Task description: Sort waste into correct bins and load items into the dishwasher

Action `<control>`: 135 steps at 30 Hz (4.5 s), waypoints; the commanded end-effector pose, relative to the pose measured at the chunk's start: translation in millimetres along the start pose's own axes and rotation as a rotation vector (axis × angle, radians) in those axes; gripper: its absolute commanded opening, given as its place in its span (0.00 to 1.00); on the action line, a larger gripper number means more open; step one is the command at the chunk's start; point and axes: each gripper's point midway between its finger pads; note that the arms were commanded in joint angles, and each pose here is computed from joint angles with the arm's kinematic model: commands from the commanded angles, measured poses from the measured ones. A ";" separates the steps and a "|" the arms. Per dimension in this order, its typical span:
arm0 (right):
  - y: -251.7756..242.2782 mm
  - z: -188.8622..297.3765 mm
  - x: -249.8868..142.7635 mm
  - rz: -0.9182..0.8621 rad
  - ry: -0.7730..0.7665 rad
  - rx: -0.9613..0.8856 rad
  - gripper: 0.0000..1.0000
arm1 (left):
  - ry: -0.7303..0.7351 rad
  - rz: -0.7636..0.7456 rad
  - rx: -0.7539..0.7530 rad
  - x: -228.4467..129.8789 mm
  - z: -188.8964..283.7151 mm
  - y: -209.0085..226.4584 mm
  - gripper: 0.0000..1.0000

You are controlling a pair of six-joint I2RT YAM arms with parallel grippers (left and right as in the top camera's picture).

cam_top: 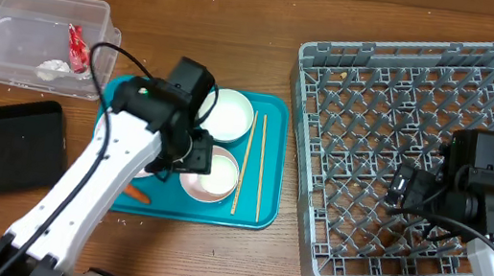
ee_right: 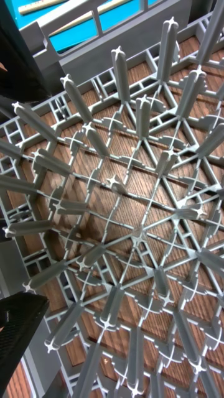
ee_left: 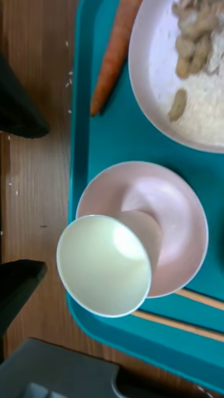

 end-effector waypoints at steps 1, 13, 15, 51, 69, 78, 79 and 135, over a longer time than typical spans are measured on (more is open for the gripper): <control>0.2 7.4 6.4 -0.001 -0.032 -0.007 1.00 | 0.056 -0.019 -0.012 0.6 -22.0 -7.6 0.66; 0.1 7.4 6.3 0.000 -0.032 -0.008 1.00 | 0.179 -0.012 0.066 9.9 -84.9 -11.2 0.06; 0.1 7.4 6.4 0.000 -0.032 -0.008 1.00 | 0.184 -0.023 0.069 9.6 -85.3 -10.1 0.04; 173.6 123.3 32.2 0.655 -0.467 1.261 1.00 | 0.460 -0.444 -1.301 -23.8 135.1 -177.7 0.04; 188.0 149.4 23.6 0.745 -0.522 1.408 0.77 | 0.478 -0.491 -1.301 -36.9 134.8 -187.8 0.04; 188.0 149.5 24.2 0.749 -0.527 1.406 0.63 | 0.478 -0.491 -1.301 -36.8 134.8 -187.8 0.04; 188.1 149.6 24.4 0.750 -0.528 1.405 0.61 | 0.478 -0.491 -1.301 -36.9 134.8 -187.8 0.04; -190.7 -22.0 12.5 -0.663 0.127 -0.175 0.53 | -0.017 0.037 0.004 66.3 36.7 12.0 0.22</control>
Point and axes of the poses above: each gripper's point midway between its finger pads, its own z axis back along the fingers, its own y axis along the line the jaws close on, x = y × z, and after that the axes turned 10 degrees about z, right-handed
